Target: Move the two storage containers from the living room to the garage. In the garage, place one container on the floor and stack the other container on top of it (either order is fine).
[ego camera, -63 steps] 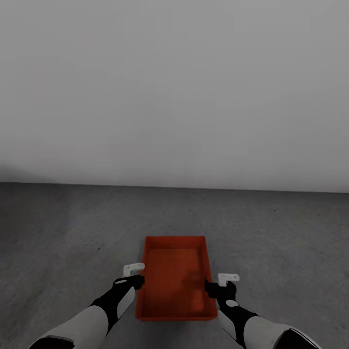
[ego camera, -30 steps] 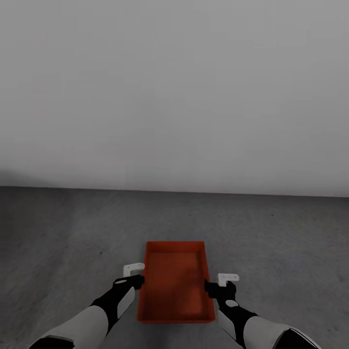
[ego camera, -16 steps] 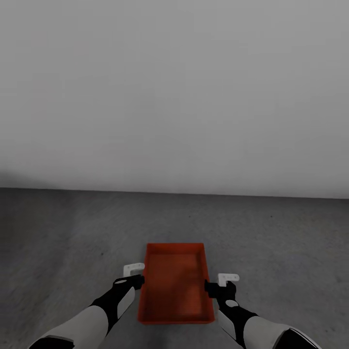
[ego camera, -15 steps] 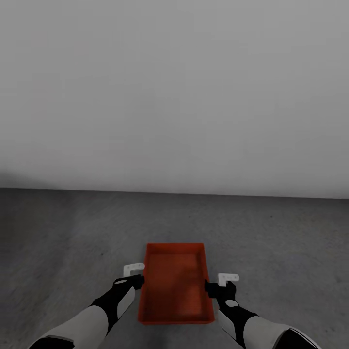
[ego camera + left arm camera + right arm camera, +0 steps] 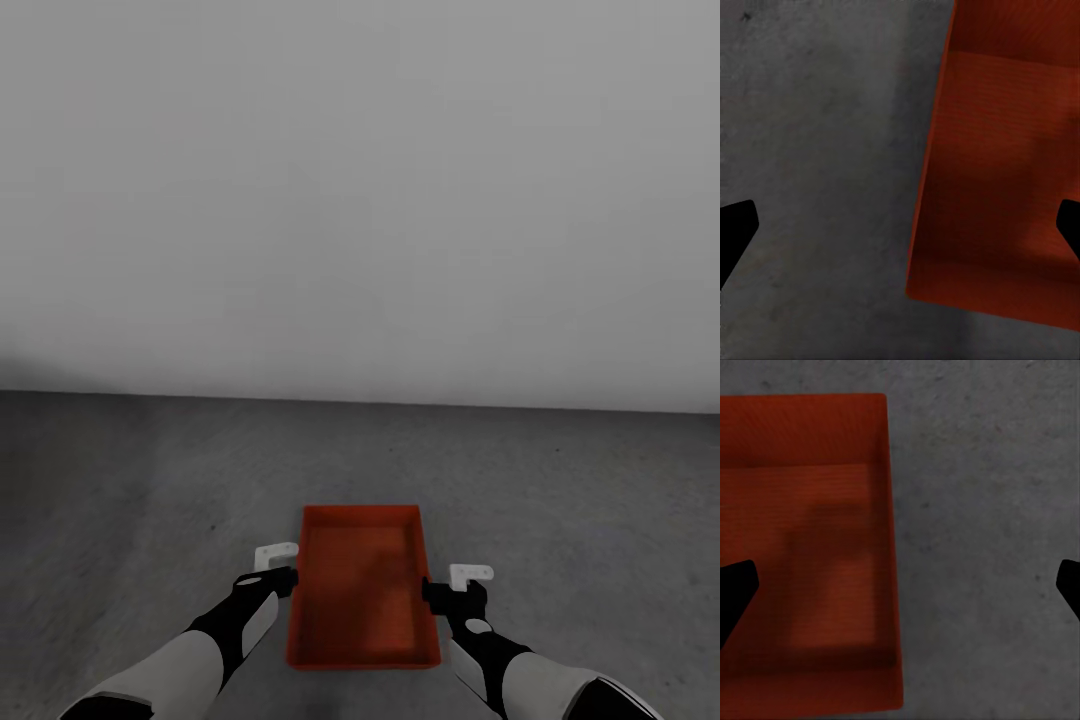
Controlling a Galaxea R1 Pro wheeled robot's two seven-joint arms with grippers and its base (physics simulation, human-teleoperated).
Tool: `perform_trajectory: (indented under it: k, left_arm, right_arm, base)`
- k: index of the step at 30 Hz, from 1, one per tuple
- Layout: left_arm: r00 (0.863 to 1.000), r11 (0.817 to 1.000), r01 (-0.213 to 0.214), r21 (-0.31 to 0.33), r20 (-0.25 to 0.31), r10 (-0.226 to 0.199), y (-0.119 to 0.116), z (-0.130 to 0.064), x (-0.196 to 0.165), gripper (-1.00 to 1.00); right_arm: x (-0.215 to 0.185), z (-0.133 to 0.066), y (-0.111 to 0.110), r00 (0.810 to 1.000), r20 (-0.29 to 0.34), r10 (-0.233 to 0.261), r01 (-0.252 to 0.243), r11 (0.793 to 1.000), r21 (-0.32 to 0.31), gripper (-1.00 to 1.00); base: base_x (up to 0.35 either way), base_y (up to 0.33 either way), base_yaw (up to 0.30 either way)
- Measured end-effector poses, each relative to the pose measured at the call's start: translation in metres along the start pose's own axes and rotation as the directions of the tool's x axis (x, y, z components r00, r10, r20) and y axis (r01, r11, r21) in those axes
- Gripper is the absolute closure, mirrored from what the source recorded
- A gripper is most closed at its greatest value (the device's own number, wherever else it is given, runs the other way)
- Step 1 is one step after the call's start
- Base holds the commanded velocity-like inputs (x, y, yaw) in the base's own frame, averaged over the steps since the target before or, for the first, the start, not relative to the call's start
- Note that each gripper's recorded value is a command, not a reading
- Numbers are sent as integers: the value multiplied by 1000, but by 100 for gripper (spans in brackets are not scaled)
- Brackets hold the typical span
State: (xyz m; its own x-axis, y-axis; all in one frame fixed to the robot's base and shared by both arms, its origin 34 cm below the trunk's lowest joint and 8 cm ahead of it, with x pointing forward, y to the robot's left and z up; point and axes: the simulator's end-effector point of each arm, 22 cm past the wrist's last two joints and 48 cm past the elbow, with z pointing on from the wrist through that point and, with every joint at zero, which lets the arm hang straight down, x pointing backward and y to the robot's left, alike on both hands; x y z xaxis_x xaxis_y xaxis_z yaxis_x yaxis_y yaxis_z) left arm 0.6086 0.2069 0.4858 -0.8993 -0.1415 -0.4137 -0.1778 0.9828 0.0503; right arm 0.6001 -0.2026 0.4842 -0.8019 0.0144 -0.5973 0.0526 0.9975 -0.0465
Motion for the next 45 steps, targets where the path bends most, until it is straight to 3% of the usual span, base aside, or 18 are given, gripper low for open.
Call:
perform_trajectory:
  k: [45]
  left_arm:
    - [1000, 1000, 0, 0, -1, 0, 4, -64, -28, -100]
  right_arm:
    - [-41, -57, -3, 1000, -1, -1, 1, 1000, 0, -100]
  base:
    - [0, 0, 0]
